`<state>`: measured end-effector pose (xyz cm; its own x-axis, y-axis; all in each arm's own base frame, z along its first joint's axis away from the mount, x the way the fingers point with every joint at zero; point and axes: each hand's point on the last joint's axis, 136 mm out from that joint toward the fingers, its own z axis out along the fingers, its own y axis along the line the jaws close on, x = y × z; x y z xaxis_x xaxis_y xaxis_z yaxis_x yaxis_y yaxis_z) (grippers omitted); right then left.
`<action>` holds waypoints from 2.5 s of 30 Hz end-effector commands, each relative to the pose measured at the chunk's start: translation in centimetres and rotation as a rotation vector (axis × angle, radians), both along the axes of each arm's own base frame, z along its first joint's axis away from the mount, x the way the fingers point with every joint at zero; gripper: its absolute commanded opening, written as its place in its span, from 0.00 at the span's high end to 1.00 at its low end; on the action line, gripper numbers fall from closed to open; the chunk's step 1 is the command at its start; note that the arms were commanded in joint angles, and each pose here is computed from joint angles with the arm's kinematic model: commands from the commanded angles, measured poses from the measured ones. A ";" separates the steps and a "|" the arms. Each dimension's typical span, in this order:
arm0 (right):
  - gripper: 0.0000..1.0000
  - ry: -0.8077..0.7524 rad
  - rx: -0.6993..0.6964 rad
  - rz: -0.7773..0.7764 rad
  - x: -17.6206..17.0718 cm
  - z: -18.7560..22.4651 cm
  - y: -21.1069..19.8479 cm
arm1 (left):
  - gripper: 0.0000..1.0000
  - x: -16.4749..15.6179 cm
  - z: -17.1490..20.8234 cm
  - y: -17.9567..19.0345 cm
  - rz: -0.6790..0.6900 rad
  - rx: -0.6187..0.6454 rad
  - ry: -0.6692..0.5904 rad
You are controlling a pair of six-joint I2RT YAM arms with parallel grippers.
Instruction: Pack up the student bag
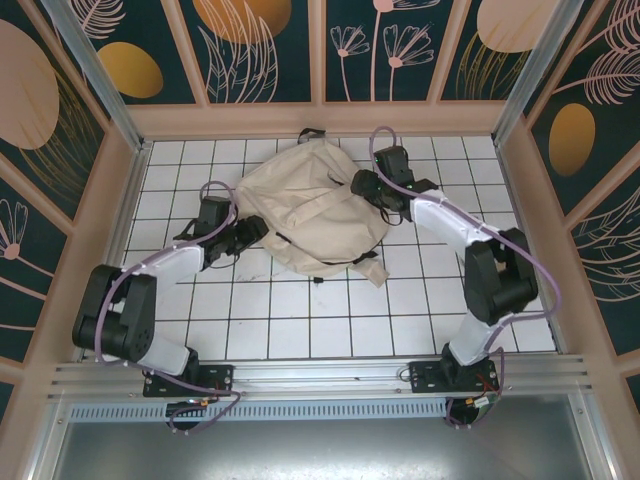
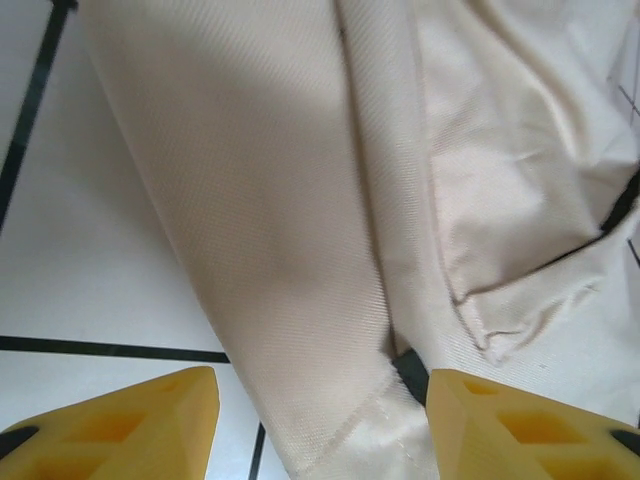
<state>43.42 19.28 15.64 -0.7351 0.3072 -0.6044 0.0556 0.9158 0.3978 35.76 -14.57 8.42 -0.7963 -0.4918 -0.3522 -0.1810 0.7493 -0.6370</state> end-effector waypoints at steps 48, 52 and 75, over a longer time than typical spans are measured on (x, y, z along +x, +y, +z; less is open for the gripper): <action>0.25 0.140 0.176 0.223 -5.5 -3.5 8.9 | 0.77 1.7 -0.6 -7.1 -0.231 -0.151 -0.045; 0.25 0.135 0.175 0.222 -5.5 -3.2 8.9 | 0.82 1.5 -0.3 -7.2 -0.232 -0.164 -0.051; 0.29 -0.114 0.104 0.622 -9.6 1.7 15.0 | 1.00 -0.3 5.4 -5.5 -0.230 -0.103 -0.180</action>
<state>34.16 33.01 14.44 -0.8057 -0.0495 -0.5902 -0.3963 0.7857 0.4750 35.89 -20.30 13.50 -0.8252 -0.3614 -0.4342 0.0908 0.6738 -0.7333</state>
